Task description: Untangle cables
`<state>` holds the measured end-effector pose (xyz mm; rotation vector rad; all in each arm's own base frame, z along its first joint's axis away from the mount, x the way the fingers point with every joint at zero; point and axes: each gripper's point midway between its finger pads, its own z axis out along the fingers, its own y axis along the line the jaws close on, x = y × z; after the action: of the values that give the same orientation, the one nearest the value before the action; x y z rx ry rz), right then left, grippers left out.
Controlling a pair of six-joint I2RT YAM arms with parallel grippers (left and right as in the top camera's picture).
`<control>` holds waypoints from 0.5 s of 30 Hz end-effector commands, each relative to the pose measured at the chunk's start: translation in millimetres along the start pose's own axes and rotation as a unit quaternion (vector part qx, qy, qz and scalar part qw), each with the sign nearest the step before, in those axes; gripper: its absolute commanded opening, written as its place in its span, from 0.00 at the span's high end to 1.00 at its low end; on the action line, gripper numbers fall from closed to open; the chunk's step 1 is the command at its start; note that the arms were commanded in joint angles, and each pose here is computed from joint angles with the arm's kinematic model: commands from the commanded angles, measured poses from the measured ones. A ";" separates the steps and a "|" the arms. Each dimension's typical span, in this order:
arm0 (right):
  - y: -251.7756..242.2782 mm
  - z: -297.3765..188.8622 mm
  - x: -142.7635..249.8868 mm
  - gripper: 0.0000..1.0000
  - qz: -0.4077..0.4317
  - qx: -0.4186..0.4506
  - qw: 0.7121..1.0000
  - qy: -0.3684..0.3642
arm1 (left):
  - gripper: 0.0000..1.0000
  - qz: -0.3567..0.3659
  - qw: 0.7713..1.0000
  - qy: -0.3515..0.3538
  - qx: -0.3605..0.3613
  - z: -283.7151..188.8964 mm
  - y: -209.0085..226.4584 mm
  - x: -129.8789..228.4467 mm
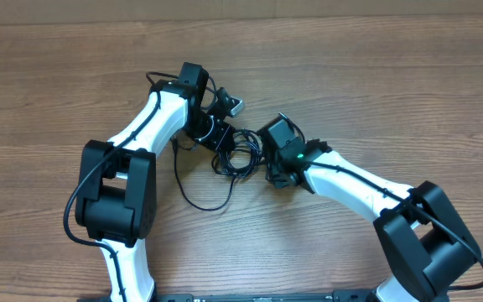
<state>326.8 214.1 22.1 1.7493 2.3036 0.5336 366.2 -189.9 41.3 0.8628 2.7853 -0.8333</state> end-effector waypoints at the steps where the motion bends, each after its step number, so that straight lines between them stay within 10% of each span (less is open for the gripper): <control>1: -6.1 2.8 2.0 0.62 0.009 0.014 1.000 0.021 | 0.96 0.026 0.999 -0.037 0.030 -14.6 -17.2 -19.4; 6: -7.0 2.6 4.8 0.96 0.007 0.017 0.999 0.028 | 0.96 0.029 0.998 -0.043 0.035 -18.3 -20.9 -21.5; 15: 39.6 -9.6 35.8 0.96 -0.144 -0.080 0.982 0.093 | 0.96 0.032 0.997 -0.048 0.044 -18.5 -24.7 -23.5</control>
<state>347.3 240.2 37.6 1.5386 2.3953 0.7595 364.9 -197.9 47.5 0.8590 2.7541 -0.9155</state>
